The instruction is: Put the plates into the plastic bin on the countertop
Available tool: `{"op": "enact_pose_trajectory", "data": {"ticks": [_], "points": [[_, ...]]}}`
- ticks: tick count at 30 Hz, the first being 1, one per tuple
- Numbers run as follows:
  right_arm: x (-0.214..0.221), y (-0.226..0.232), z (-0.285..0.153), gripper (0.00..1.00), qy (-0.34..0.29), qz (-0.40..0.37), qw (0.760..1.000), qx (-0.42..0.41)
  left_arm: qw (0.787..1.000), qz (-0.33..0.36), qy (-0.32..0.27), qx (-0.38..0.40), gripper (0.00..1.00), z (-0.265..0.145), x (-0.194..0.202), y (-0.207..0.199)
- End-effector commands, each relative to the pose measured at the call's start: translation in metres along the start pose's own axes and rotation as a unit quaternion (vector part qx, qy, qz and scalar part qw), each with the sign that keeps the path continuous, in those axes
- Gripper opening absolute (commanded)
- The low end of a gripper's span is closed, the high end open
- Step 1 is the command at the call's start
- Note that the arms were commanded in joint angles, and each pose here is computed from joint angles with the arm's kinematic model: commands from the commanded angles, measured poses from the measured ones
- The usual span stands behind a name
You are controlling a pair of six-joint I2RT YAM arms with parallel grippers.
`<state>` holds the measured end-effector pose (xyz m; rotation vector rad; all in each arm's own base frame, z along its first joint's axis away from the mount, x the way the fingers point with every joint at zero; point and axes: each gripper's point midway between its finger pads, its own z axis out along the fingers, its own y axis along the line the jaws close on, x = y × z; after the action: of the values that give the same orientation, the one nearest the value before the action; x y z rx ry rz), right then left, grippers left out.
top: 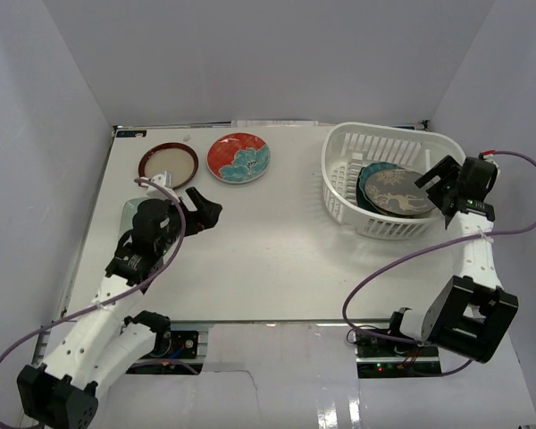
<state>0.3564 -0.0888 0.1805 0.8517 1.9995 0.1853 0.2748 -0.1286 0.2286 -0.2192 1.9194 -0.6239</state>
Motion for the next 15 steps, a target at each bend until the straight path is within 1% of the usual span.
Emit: {"op": "enact_pose_trajectory", "data": {"ticks": [1, 3, 4, 5, 6, 7, 10, 12, 14, 15], "points": [[0.014, 0.006, 0.010, 0.90, 0.061, -0.051, 0.997, 0.007, 0.998, -0.051, 0.012, 0.042, 0.98, 0.015, -0.003, -0.025], [0.019, 0.008, 0.012, 0.92, 0.063, -0.053, 0.997, 0.002, 0.997, -0.063, 0.017, 0.034, 0.98, 0.025, 0.002, -0.021], [0.020, 0.009, 0.013, 0.98, 0.061, -0.052, 0.997, -0.002, 0.997, -0.074, 0.006, 0.028, 0.98, 0.029, 0.000, -0.018], [0.024, 0.012, 0.016, 0.92, 0.064, -0.050, 0.997, -0.011, 0.997, -0.079, 0.006, 0.016, 0.98, 0.035, 0.002, -0.014], [0.027, 0.012, 0.017, 0.88, 0.070, -0.048, 0.996, -0.010, 0.996, -0.084, 0.001, 0.005, 0.98, 0.039, 0.002, -0.009], [0.030, 0.012, 0.019, 0.80, 0.078, -0.048, 0.996, -0.007, 0.996, -0.094, -0.004, 0.001, 0.97, 0.043, 0.000, -0.009], [0.041, 0.006, 0.024, 0.79, 0.105, -0.054, 0.993, 0.021, 0.994, -0.109, -0.004, -0.020, 0.96, 0.057, 0.000, -0.004], [0.042, 0.009, 0.024, 0.79, 0.105, -0.042, 0.994, 0.015, 0.993, -0.112, -0.006, -0.043, 0.95, 0.066, 0.001, 0.004], [0.037, 0.023, 0.020, 0.64, 0.091, -0.037, 0.995, -0.019, 0.991, -0.114, -0.022, -0.059, 0.95, 0.072, -0.008, 0.008], [0.031, 0.031, 0.019, 0.62, 0.086, -0.035, 0.995, -0.032, 0.991, -0.115, -0.017, -0.066, 0.95, 0.077, -0.005, 0.011]]}}
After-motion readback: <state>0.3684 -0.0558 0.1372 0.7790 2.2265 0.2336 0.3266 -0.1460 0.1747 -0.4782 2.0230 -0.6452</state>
